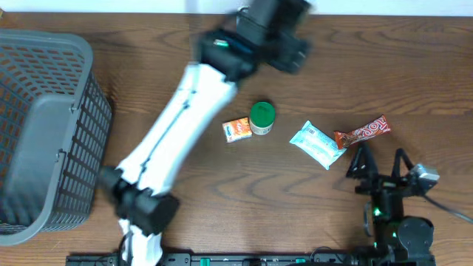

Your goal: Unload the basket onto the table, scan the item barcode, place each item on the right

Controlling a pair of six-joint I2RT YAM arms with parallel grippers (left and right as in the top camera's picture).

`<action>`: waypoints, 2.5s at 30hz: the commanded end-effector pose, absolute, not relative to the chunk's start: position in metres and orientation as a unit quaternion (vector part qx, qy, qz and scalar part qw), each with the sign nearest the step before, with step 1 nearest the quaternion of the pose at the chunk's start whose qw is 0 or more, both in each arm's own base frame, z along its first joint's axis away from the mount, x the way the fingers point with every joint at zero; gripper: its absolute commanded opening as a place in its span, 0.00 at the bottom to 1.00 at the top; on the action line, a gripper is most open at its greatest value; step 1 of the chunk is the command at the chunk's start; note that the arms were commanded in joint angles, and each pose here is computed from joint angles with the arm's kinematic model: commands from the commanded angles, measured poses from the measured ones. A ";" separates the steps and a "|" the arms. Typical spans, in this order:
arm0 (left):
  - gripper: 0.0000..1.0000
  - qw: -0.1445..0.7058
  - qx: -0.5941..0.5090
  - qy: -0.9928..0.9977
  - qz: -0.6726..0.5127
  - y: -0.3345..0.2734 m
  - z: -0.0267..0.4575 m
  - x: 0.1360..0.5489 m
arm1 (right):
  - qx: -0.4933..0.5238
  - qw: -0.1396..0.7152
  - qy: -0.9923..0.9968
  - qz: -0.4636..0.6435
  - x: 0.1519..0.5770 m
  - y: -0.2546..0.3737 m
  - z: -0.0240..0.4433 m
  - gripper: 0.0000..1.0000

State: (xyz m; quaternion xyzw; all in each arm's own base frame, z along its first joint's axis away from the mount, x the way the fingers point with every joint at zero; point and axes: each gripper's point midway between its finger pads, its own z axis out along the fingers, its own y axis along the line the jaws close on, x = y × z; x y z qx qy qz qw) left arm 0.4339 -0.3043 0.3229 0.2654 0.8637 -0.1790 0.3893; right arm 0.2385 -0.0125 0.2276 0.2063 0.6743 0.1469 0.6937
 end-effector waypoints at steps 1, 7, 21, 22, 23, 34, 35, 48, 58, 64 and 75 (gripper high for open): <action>0.81 0.356 0.254 0.885 -0.156 -0.281 0.300 0.441 | 0.322 0.672 0.656 0.120 0.251 -0.044 0.217 0.99; 0.81 0.304 0.235 0.913 -0.134 -0.250 0.280 0.433 | 0.360 0.568 0.737 0.073 0.314 -0.045 0.198 0.99; 0.81 0.243 0.194 0.944 -0.108 -0.199 0.260 0.427 | 0.243 0.216 0.937 0.130 0.391 0.032 0.132 0.94; 0.81 0.236 0.187 0.948 -0.105 -0.191 0.258 0.427 | 0.296 0.194 0.928 0.119 0.383 0.023 0.125 0.95; 0.81 0.231 0.181 0.951 -0.102 -0.185 0.257 0.427 | 0.342 0.174 0.917 0.107 0.373 0.015 0.120 0.95; 0.81 0.202 0.118 0.968 -0.093 -0.145 0.250 0.428 | 0.507 0.099 0.856 0.019 0.334 -0.039 0.090 0.98; 0.81 0.202 0.118 0.968 -0.093 -0.145 0.250 0.428 | 0.508 0.094 0.856 0.016 0.334 -0.039 0.085 0.98; 0.81 0.181 0.118 0.972 -0.089 -0.142 0.246 0.418 | 0.512 0.039 0.858 -0.028 0.338 -0.049 0.021 0.68; 0.81 0.171 0.117 0.974 -0.088 -0.141 0.244 0.413 | 0.533 0.069 0.842 -0.043 0.345 -0.075 0.022 0.13; 0.81 0.166 0.117 0.975 -0.087 -0.140 0.243 0.412 | 0.546 0.071 0.833 -0.053 0.341 -0.096 0.023 0.01; 0.81 0.166 0.117 0.975 -0.087 -0.140 0.243 0.412 | 0.638 0.077 0.759 -0.100 0.293 -0.212 0.027 0.01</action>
